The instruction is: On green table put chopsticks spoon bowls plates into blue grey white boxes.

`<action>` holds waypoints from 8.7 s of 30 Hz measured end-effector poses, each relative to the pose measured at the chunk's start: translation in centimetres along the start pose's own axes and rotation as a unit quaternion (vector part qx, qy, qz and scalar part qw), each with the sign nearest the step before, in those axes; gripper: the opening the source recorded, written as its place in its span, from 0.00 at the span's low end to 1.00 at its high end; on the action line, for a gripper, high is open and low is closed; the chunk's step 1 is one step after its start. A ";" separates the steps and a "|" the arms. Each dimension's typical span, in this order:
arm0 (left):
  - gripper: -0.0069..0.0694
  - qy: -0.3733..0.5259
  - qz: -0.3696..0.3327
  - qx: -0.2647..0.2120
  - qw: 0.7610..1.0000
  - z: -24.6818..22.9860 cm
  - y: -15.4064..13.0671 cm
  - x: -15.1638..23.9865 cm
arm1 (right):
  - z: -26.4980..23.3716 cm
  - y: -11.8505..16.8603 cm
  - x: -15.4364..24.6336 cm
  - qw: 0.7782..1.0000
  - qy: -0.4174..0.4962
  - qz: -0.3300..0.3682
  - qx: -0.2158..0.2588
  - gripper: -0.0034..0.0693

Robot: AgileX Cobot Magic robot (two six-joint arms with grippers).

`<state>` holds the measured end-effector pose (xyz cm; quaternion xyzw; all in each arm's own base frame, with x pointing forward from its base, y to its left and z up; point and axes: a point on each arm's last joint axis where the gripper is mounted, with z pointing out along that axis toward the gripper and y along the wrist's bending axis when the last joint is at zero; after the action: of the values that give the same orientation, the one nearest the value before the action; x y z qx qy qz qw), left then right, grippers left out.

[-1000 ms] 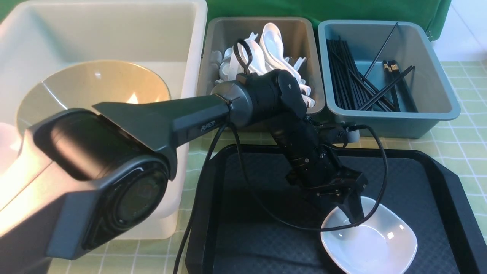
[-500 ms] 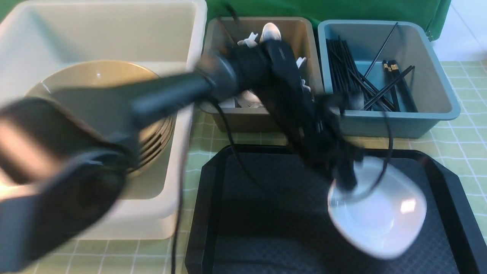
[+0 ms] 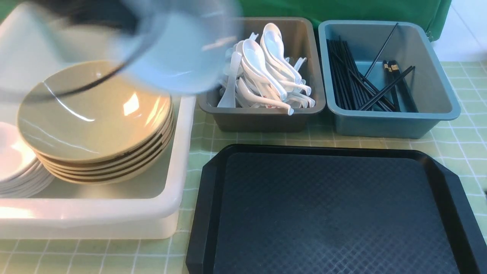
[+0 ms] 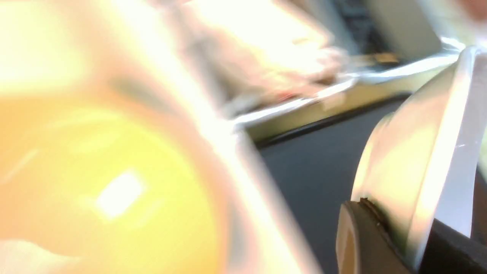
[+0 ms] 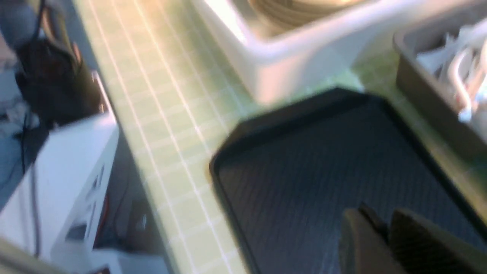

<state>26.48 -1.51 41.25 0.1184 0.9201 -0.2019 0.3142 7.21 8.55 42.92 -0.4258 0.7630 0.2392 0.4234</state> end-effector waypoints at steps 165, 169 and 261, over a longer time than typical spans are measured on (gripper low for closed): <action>0.09 -0.301 0.024 -0.234 0.924 5.1 1.2 31.4 | 0.3 0.1 18.9 0.942 -0.164 0.164 0.243 0.14; 0.09 -0.301 0.025 -0.234 0.924 5.1 1.2 31.4 | 0.3 0.1 18.9 0.942 -0.164 0.164 0.243 0.14; 0.09 -0.315 0.027 -0.230 0.920 5.1 1.2 31.3 | 5.9 -3.0 26.3 0.851 -0.064 0.174 0.492 0.24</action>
<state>5.35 0.08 17.60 -0.0025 0.7914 -0.0028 0.6113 5.01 -0.50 17.45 -0.0061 0.8140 -0.0708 0.5765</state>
